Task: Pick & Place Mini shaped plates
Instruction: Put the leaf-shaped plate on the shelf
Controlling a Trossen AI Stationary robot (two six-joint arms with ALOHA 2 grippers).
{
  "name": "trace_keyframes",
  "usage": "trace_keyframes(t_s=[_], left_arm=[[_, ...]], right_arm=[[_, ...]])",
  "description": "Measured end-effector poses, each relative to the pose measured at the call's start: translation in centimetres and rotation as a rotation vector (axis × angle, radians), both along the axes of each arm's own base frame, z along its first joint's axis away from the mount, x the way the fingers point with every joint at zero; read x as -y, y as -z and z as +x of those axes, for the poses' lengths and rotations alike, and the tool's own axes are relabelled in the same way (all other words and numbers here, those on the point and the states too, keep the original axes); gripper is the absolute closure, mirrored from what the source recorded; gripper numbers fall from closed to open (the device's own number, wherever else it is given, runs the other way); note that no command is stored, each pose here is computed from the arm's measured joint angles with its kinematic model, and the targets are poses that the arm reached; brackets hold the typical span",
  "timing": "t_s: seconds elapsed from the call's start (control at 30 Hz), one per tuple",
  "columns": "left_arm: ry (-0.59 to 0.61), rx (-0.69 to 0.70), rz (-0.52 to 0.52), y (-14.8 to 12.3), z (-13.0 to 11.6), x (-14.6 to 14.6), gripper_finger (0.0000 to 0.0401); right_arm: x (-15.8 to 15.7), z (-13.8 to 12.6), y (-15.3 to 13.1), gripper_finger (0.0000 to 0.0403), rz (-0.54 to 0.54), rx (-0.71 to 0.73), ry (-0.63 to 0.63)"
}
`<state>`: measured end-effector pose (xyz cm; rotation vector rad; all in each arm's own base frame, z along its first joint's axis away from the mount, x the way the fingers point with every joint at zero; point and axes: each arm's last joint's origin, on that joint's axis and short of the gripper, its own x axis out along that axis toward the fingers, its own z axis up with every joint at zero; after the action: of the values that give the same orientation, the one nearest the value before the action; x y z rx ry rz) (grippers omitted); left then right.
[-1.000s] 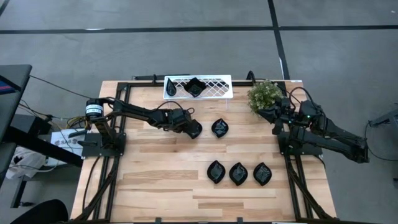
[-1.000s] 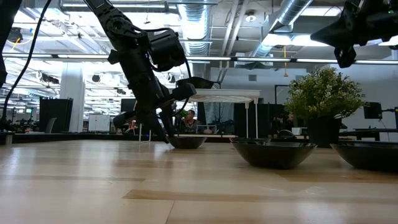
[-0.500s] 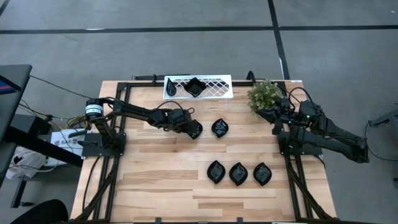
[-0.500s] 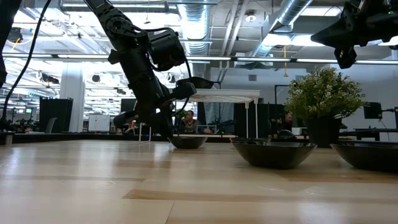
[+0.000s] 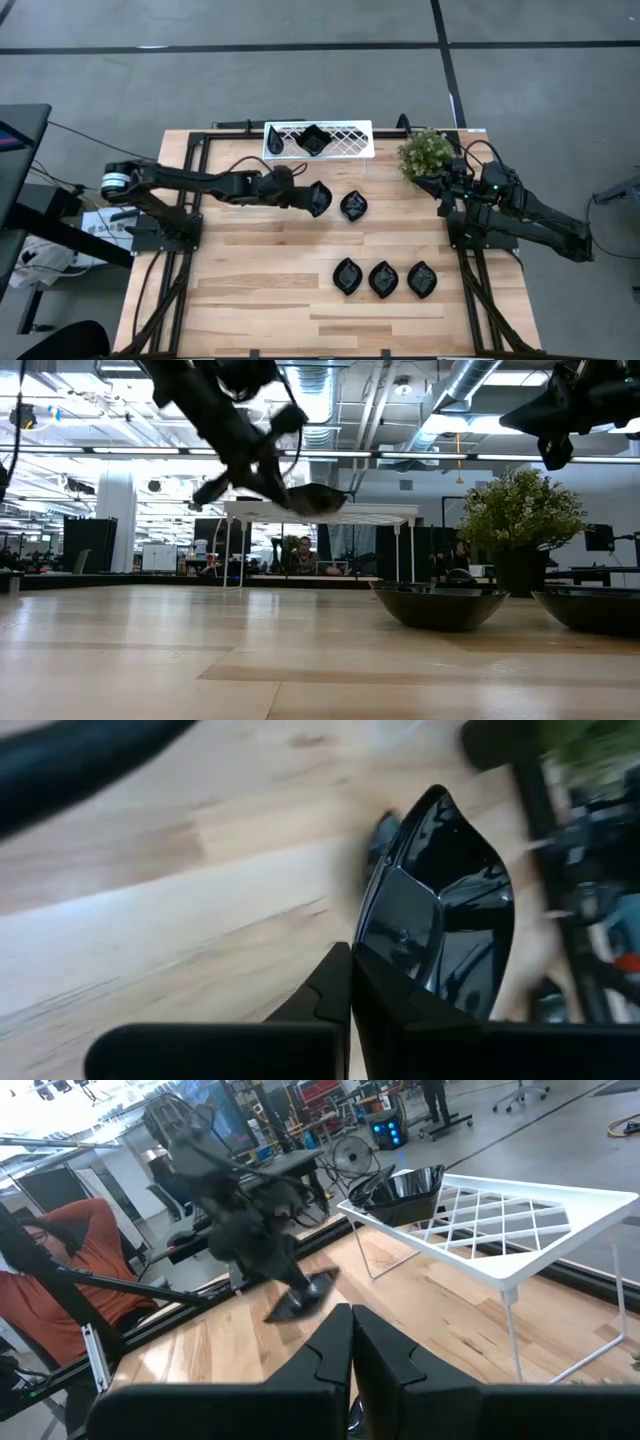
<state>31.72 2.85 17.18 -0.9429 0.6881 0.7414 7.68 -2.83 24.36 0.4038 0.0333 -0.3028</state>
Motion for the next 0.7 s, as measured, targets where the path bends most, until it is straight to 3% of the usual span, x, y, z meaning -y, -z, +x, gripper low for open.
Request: trace_keyframes(t_s=[0.33,0.7], left_arm=[[0.012,0.226,0.137,-3.5,0.6,1.7,0.0397],[0.013,0.209,0.245,-3.7,0.6,1.5,0.0397]], right_arm=[[0.0,1.5,-1.1,0.0397,-0.030,0.081,-0.080],[0.5,6.0,-2.7,0.0395,-0.128,-0.057,-0.125]])
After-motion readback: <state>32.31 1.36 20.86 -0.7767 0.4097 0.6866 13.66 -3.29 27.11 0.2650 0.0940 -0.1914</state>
